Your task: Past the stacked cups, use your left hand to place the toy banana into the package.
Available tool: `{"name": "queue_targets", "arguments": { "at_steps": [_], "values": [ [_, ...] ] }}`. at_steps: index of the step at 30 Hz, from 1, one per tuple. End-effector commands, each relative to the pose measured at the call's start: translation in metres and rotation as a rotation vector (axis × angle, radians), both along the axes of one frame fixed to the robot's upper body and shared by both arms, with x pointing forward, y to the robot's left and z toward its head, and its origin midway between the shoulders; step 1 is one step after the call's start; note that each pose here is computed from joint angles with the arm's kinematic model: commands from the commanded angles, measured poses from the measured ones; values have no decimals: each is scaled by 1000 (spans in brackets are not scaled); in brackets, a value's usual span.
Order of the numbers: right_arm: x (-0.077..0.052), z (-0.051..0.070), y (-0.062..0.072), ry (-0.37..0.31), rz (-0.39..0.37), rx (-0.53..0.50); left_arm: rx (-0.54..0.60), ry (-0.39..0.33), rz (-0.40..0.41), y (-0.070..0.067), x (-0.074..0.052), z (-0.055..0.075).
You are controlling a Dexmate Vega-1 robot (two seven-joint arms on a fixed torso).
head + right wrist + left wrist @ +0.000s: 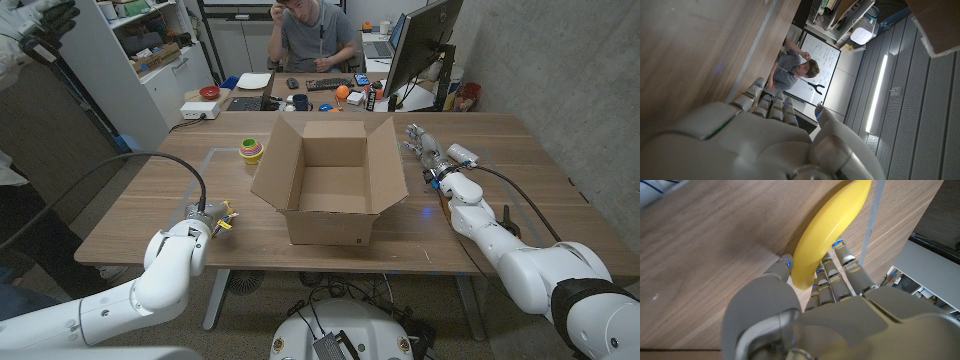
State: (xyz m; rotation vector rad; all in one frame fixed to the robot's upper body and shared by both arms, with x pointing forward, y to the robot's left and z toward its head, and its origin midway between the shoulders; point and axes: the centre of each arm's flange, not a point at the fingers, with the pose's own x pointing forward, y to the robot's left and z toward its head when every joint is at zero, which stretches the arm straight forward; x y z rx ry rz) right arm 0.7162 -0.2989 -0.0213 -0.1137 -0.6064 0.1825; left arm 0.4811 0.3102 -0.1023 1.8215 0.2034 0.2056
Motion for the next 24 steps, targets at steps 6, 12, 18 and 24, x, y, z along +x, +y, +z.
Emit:
{"name": "queue_targets", "arguments": {
  "at_steps": [6, 12, 18, 24],
  "values": [
    [10, 4, -4, 30, -15, 15, -37, -128, 70, 0, 8, -4],
    [16, 4, -3, 68, -22, 10, -79, -174, 82, 2, 11, 0],
    [19, 5, -4, 88, -31, 17, -86, -185, 76, 1, 12, 5],
    [20, 5, -4, 94, -36, 16, -68, -223, 78, -2, 10, 10]
  ]
}}
